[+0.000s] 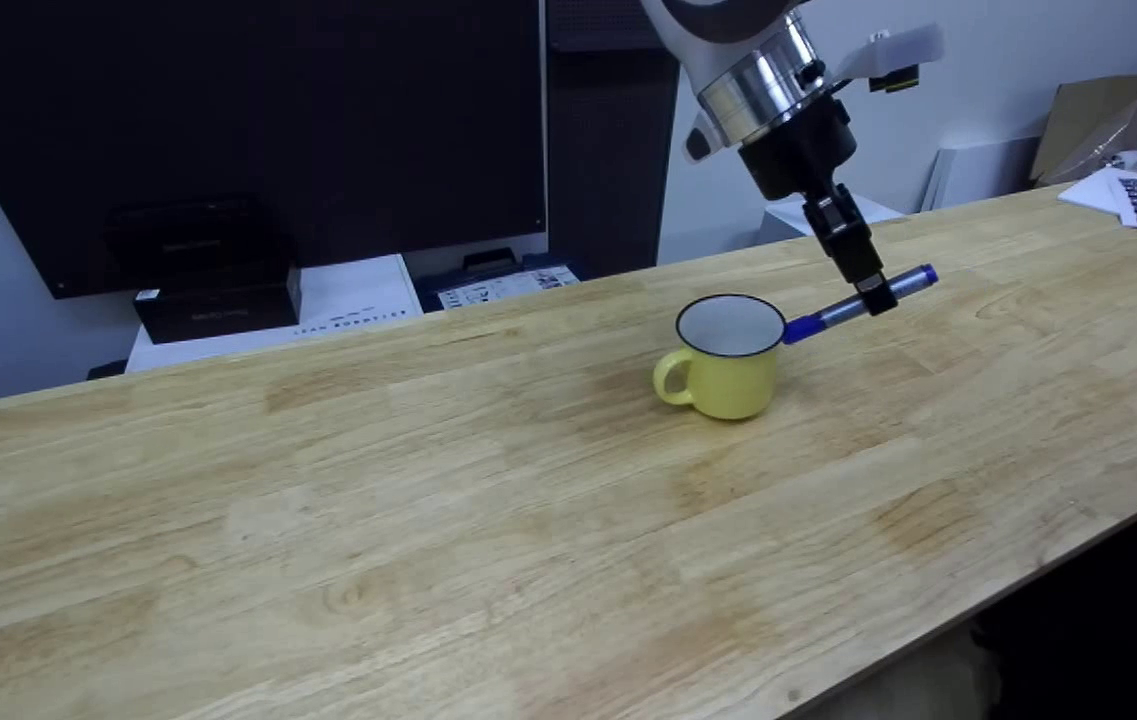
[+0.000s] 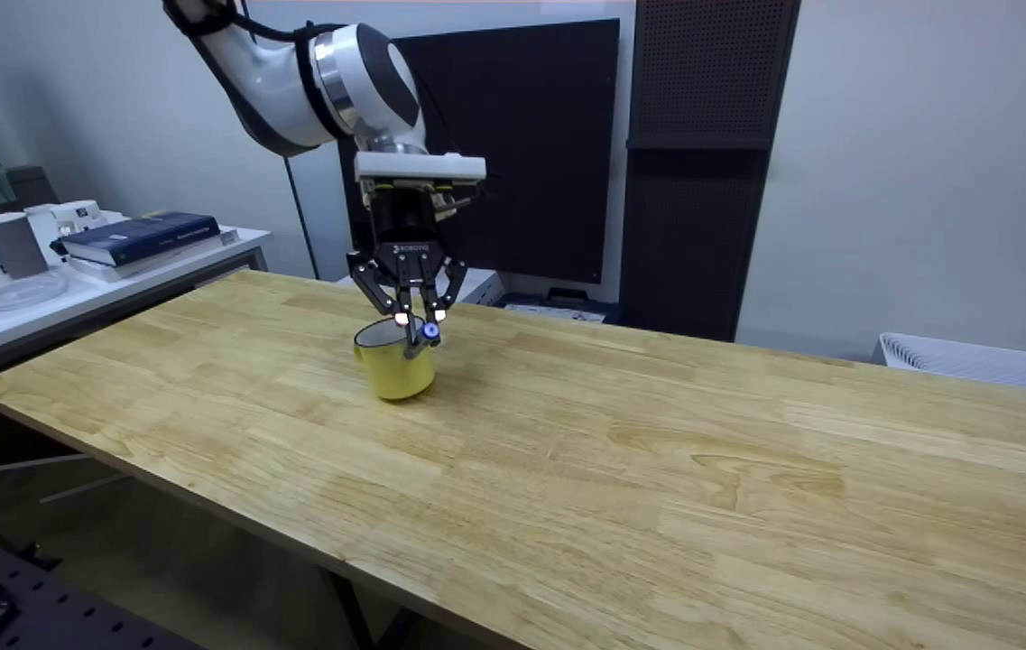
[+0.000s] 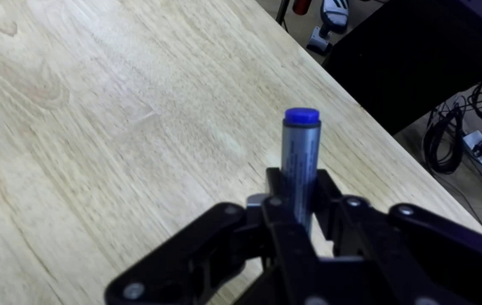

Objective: Put the maker in the yellow cup

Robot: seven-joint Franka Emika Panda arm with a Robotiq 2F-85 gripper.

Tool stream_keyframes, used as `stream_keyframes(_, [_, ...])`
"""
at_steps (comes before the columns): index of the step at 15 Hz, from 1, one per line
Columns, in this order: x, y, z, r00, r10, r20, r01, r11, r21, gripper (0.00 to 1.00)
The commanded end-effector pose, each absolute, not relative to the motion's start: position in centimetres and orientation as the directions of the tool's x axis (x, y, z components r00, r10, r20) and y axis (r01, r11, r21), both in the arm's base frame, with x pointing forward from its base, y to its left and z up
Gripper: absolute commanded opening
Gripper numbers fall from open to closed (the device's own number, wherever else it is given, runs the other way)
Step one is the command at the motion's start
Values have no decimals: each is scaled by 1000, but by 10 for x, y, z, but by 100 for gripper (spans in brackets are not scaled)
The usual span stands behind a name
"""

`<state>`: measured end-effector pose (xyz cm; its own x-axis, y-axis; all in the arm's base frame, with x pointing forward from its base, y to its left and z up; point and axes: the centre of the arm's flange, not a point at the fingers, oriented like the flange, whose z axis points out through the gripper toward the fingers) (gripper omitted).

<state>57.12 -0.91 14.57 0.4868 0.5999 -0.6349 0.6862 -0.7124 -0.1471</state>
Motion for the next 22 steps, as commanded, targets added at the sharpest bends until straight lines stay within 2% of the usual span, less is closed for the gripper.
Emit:
stream_keyframes(1, [591, 6, 161, 516, 590, -621, 696, -712, -99, 5])
stream_keyframes(15, [587, 7, 240, 627, 560, -542, 672, -741, 12, 5])
stream_keyframes(22, [593, 3, 235, 629, 555, -544, 661, -751, -2, 5])
